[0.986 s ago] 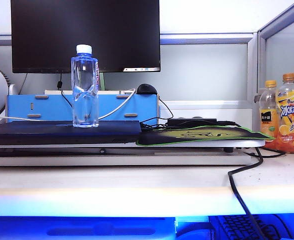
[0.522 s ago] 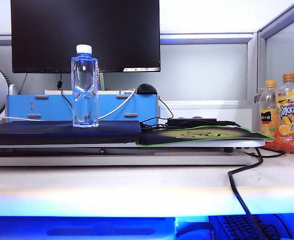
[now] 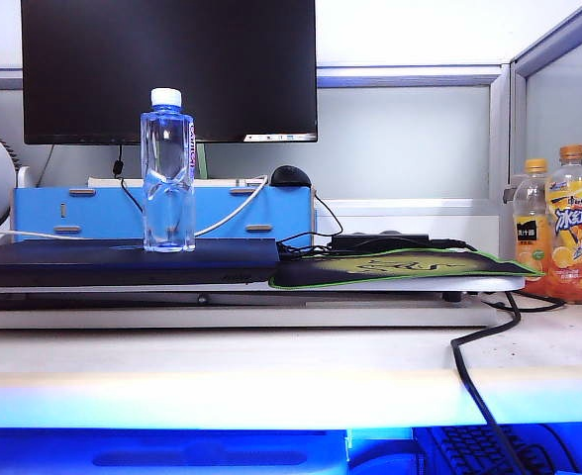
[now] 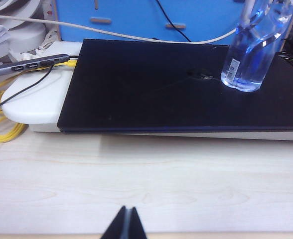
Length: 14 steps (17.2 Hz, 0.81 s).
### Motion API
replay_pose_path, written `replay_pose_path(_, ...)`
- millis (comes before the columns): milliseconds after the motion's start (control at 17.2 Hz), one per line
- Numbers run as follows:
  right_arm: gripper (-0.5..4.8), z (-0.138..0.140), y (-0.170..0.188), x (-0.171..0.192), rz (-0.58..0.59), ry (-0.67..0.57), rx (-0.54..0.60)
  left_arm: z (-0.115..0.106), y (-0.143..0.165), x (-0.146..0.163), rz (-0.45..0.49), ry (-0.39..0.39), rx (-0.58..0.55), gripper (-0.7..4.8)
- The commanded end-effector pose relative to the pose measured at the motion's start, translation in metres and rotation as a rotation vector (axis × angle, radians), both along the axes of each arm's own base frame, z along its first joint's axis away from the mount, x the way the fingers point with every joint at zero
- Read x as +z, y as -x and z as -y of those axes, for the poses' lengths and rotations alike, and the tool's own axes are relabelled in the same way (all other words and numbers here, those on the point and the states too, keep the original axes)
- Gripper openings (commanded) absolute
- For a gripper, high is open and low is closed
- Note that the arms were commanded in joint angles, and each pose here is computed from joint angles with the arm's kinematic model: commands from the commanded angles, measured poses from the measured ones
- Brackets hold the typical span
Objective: Pick up the mineral water bottle and place it on the laptop.
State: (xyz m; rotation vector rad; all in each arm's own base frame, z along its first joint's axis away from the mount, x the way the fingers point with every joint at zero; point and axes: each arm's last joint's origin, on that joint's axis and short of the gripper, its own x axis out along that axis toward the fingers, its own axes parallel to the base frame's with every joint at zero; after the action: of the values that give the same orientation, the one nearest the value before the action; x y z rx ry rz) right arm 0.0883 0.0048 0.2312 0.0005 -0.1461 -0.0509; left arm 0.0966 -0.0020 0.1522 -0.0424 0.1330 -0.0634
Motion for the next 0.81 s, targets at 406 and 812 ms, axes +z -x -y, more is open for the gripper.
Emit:
replay_pose_path(406,3.37,0.003,-0.008,-0.032,-0.087,-0.060,0.051,0.000,0.000,0.001,0.011,0.000,-0.003,-0.02)
replay_pose_path(812,3.37,0.002,-0.006,-0.051,-0.096,-0.059,0.057,0.000,0.000,0.001,0.011,0.000,-0.003,-0.02)
